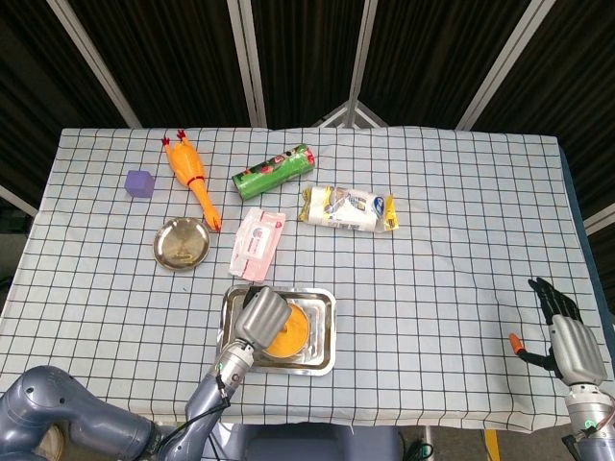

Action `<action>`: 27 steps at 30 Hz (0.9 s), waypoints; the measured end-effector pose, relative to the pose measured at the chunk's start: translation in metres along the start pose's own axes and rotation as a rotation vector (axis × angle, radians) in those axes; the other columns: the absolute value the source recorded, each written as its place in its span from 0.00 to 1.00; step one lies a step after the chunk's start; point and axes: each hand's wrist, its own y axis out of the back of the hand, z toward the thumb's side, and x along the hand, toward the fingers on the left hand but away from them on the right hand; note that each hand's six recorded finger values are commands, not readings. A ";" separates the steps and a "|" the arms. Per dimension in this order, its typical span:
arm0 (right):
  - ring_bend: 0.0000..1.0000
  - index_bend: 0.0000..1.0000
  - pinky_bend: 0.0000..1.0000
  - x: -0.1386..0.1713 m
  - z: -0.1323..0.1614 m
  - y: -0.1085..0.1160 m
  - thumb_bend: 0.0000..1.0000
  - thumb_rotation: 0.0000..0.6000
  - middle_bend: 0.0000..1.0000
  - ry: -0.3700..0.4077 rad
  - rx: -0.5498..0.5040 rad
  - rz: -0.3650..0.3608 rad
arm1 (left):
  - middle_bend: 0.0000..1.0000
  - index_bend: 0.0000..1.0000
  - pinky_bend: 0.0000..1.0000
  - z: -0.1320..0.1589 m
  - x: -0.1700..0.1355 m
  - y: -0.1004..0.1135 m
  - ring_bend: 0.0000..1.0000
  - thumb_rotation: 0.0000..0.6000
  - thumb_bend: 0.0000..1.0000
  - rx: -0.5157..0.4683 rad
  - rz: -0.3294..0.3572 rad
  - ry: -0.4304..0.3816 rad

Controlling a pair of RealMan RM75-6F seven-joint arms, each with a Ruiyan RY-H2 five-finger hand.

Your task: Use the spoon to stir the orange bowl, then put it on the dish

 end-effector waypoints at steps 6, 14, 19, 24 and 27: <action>0.00 0.00 0.00 0.000 0.000 0.000 0.40 1.00 0.00 0.001 -0.001 0.001 | 1.00 0.86 0.98 -0.006 0.001 0.003 1.00 1.00 0.75 -0.016 0.020 0.021; 0.00 0.00 0.00 0.001 0.001 -0.001 0.40 1.00 0.00 0.001 -0.001 0.003 | 1.00 0.86 0.98 -0.014 -0.005 0.010 1.00 1.00 0.75 -0.045 0.045 0.016; 0.00 0.00 0.00 0.001 0.000 0.000 0.40 1.00 0.00 -0.002 -0.002 0.003 | 1.00 0.86 0.98 -0.013 -0.008 0.004 1.00 1.00 0.75 -0.023 0.030 0.002; 0.00 0.00 0.00 0.000 0.000 0.000 0.40 1.00 0.00 -0.002 -0.003 0.001 | 1.00 0.86 0.98 -0.014 -0.010 0.001 1.00 1.00 0.75 -0.037 0.027 -0.004; 0.00 0.00 0.00 0.000 0.000 0.000 0.40 1.00 0.00 -0.001 -0.003 0.001 | 1.00 0.86 0.98 -0.015 -0.010 0.000 1.00 1.00 0.75 -0.031 0.021 -0.008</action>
